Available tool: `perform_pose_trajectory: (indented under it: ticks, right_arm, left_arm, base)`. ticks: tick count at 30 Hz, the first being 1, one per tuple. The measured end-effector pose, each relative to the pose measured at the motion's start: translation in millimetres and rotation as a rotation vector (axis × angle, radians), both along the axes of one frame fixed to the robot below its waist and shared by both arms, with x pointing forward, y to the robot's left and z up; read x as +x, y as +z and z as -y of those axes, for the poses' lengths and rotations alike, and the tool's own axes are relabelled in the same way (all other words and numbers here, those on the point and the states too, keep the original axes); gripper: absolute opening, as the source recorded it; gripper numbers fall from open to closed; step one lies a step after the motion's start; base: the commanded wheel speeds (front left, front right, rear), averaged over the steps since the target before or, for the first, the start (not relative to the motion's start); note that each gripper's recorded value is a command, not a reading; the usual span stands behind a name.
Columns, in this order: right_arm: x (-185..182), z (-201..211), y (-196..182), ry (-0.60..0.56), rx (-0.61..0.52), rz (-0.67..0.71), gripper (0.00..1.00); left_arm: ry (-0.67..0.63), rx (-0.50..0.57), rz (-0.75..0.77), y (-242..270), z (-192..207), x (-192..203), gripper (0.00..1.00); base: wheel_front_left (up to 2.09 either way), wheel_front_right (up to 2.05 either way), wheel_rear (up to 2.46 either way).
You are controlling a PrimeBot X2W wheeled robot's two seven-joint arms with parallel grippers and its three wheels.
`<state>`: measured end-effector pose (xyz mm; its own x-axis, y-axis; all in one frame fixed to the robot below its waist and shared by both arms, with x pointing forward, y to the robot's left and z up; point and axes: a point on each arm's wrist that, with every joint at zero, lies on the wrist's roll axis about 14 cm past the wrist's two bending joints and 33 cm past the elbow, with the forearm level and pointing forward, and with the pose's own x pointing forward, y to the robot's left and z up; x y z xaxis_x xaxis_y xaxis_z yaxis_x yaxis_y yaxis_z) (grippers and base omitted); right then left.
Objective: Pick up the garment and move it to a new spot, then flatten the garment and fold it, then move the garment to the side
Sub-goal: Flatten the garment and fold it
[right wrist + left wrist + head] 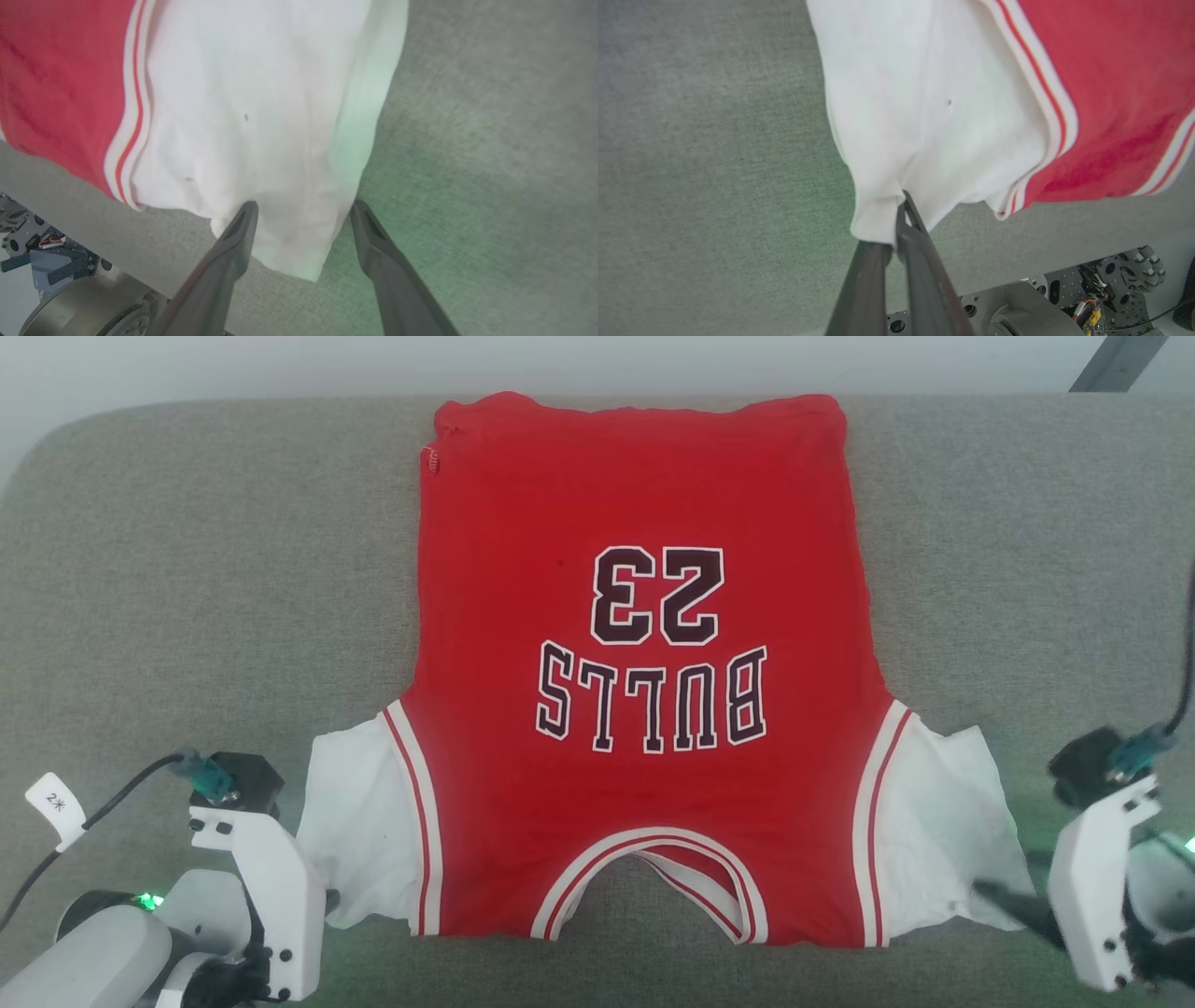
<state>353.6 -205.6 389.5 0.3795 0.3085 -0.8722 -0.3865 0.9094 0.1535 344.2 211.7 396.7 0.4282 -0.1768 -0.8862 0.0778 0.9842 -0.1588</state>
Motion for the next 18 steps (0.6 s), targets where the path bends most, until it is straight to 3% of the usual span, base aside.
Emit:
perform_pose_trajectory:
  ticks: [9, 13, 18]
  right_arm:
    - [61.6, -5.5, 68.2, -0.025, 0.045, 0.316, 1.00]
    - [107.3, -19.8, 101.4, -0.015, 0.063, 0.517, 1.00]
    - [164.5, -40.9, 117.1, -0.023, 0.110, 0.669, 1.00]
  left_arm:
    - [-0.002, -0.021, 0.009, -2.7, 7.2, 2.4, 0.00]
    - [-0.008, -0.027, 0.017, -3.8, 10.9, 9.2, 0.00]
    - [-0.021, -0.030, 0.022, -7.5, 15.2, 17.2, 0.00]
  base:
    - [0.00, 0.00, 0.00]
    - [0.00, 0.00, 0.00]
    - [0.00, 0.00, 0.00]
